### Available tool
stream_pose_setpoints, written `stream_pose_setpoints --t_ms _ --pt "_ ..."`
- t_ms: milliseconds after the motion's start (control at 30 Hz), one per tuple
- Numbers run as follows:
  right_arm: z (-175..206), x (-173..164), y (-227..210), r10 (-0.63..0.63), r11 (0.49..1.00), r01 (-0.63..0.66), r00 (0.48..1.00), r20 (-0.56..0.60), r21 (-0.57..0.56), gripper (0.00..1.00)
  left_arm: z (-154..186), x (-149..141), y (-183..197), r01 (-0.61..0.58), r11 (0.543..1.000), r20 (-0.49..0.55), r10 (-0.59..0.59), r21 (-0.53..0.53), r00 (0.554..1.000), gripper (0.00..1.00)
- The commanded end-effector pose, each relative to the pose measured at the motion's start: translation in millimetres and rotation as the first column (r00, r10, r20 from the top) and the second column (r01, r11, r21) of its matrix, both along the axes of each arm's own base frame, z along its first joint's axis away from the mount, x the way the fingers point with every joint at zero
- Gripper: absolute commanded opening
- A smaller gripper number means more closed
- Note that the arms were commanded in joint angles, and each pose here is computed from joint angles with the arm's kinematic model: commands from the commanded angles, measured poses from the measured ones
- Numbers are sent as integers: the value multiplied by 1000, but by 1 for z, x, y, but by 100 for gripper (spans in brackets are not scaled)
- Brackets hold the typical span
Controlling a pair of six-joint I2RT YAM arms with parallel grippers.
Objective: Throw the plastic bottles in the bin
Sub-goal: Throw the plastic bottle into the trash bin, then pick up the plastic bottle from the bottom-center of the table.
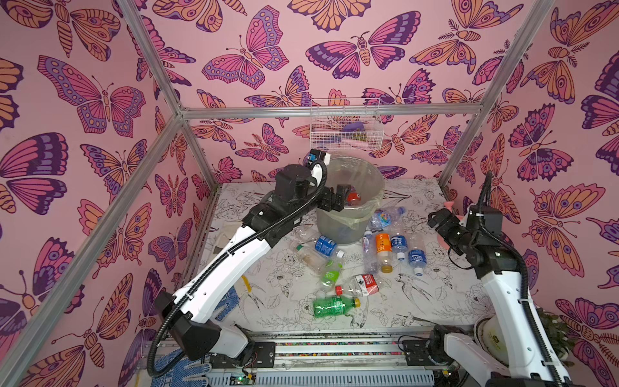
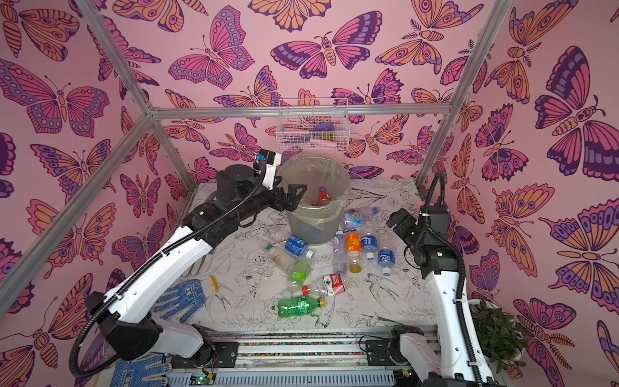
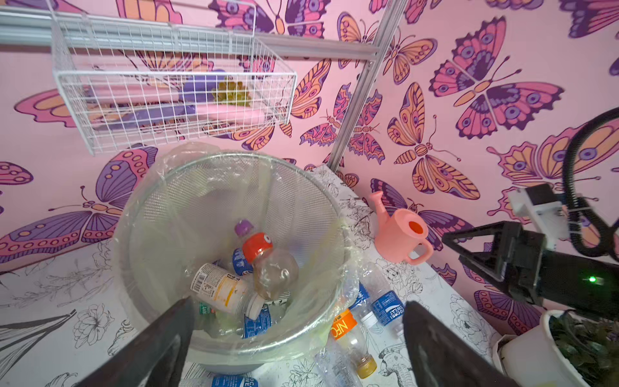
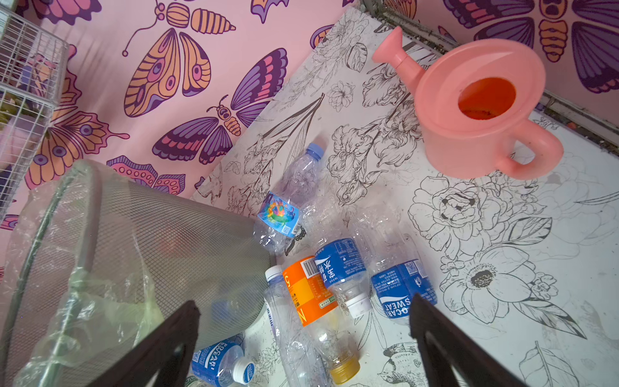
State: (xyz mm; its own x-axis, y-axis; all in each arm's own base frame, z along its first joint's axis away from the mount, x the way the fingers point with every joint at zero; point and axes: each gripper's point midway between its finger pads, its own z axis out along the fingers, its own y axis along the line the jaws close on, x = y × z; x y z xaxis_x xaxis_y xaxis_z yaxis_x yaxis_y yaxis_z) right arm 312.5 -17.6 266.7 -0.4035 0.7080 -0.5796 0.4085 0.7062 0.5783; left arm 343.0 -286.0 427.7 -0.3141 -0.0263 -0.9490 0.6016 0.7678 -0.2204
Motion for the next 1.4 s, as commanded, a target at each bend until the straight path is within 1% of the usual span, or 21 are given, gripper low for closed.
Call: stream_pose_setpoints --t_ms 0,167,267,333,400,467,567,633,667,733,800,900,1033,1067,1167,1267,1367 --pt "6 4 7 42 999 -43 998 38 17 99 6 -9 7 7 1000 31 -7 -9 999 98" --pt "8 8 21 131 991 -133 990 57 32 99 -1 -14 16 -16 1000 26 17 -6 1000 99" --pt "10 9 35 217 974 -221 973 80 48 99 -14 -15 21 -38 999 5 38 5 999 99" --pt "13 8 52 304 948 -313 944 125 59 99 -23 -16 26 -58 998 -12 58 10 998 99" --pt "15 3 73 396 912 -409 901 176 41 99 -38 -14 28 -73 997 -39 73 22 997 99" --pt "18 -5 94 480 871 -490 849 222 -9 99 -35 -21 36 -87 996 -31 87 6 996 99" --pt "21 -20 122 592 802 -589 764 259 -96 99 -48 -23 43 -108 994 -55 109 15 992 99" --pt "21 -29 141 661 747 -650 703 264 -141 99 -58 -24 47 -121 992 -76 122 16 990 99" --pt "22 -35 154 705 705 -690 658 265 -165 99 -63 -25 51 -130 991 -87 131 16 988 99" --pt "20 -48 179 792 606 -768 556 253 -206 99 -73 -26 59 -152 988 -110 153 15 982 99" --pt "13 -62 203 864 498 -834 456 213 -238 99 -83 -25 69 -174 985 -142 173 6 975 99" --pt "1 -83 234 940 338 -905 308 150 -260 99 -99 -24 83 -210 978 -196 203 -13 959 100" --pt "-18 -111 262 987 160 -933 152 50 -322 99 -115 -22 103 -268 963 -253 250 -37 935 100" --pt "-25 -119 267 994 108 -938 107 21 -329 99 -118 -22 108 -283 958 -264 261 -44 928 100" --pt "-46 -140 278 998 -6 -945 13 -55 -327 99 -124 -21 120 -314 948 -287 287 -54 914 100" --pt "-65 -154 285 992 -76 -951 -42 -118 -299 99 -129 -20 129 -342 938 -302 310 -60 902 100" --pt "-84 -162 288 979 -132 -948 -80 -185 -290 100 -132 -19 137 -369 927 -311 332 -68 891 100"
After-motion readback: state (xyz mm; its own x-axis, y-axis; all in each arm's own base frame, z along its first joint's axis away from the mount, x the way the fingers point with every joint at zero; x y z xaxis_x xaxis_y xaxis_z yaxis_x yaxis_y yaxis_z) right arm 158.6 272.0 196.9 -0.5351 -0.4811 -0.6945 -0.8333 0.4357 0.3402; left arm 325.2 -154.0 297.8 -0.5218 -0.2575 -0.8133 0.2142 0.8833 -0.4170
